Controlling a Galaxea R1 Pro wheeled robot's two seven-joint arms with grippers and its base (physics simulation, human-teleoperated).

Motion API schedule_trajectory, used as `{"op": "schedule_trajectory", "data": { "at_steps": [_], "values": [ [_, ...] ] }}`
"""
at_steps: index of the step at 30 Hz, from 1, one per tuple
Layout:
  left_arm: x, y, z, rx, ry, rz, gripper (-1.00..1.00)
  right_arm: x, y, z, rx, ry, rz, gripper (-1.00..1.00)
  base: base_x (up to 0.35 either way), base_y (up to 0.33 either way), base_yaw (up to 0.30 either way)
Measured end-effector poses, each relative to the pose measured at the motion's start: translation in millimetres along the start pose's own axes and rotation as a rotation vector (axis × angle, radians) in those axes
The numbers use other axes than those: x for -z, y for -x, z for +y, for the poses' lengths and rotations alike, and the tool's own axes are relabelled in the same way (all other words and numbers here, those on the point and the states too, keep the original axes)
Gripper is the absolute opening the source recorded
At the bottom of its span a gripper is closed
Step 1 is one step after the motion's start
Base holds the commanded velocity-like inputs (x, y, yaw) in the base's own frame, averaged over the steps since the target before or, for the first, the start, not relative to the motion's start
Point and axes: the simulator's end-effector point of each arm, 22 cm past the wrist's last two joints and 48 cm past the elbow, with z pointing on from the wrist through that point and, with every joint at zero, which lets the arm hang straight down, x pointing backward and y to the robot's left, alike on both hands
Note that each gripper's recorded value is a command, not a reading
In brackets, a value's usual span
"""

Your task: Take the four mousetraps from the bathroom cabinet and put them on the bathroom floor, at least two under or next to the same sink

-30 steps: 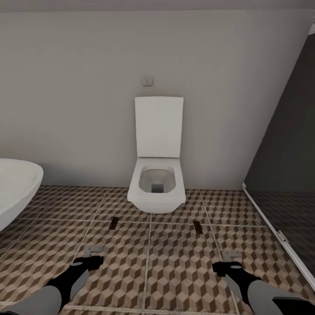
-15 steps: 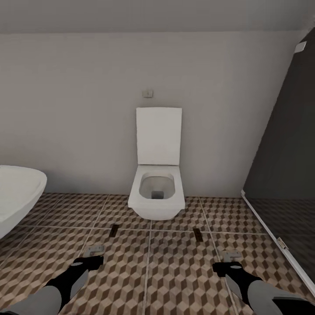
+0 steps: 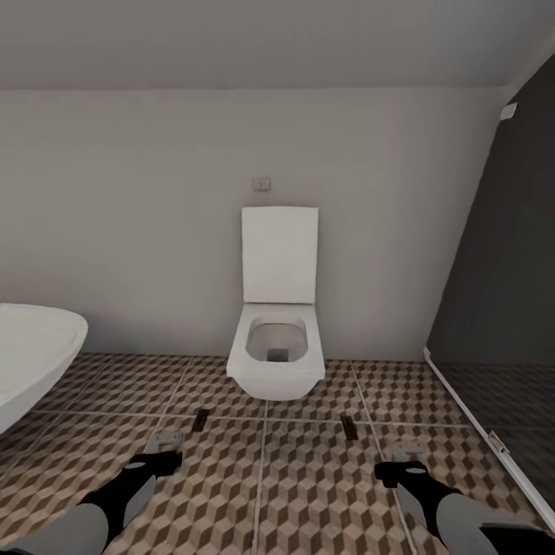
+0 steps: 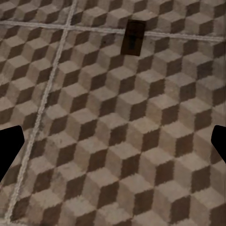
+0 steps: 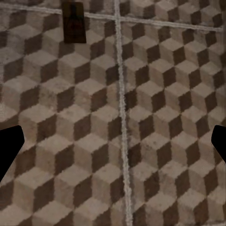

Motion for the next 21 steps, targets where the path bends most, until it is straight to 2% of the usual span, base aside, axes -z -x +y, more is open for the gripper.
{"op": "schedule_trajectory", "data": {
  "at_steps": [13, 21],
  "values": [
    [15.0, 21, 5, 0.012, 0.006, -0.039, 1.00, 16.1, 27, -6, -0.018, -0.005, -0.068, 1.00, 0.000, 0.000, 0.000],
    [23.1, 17, 11, 0.031, 0.007, -0.030, 1.00, 26.7, 42, -9, -0.032, -0.008, -0.104, 1.00, 0.000, 0.000, 0.000]
  ]
}}
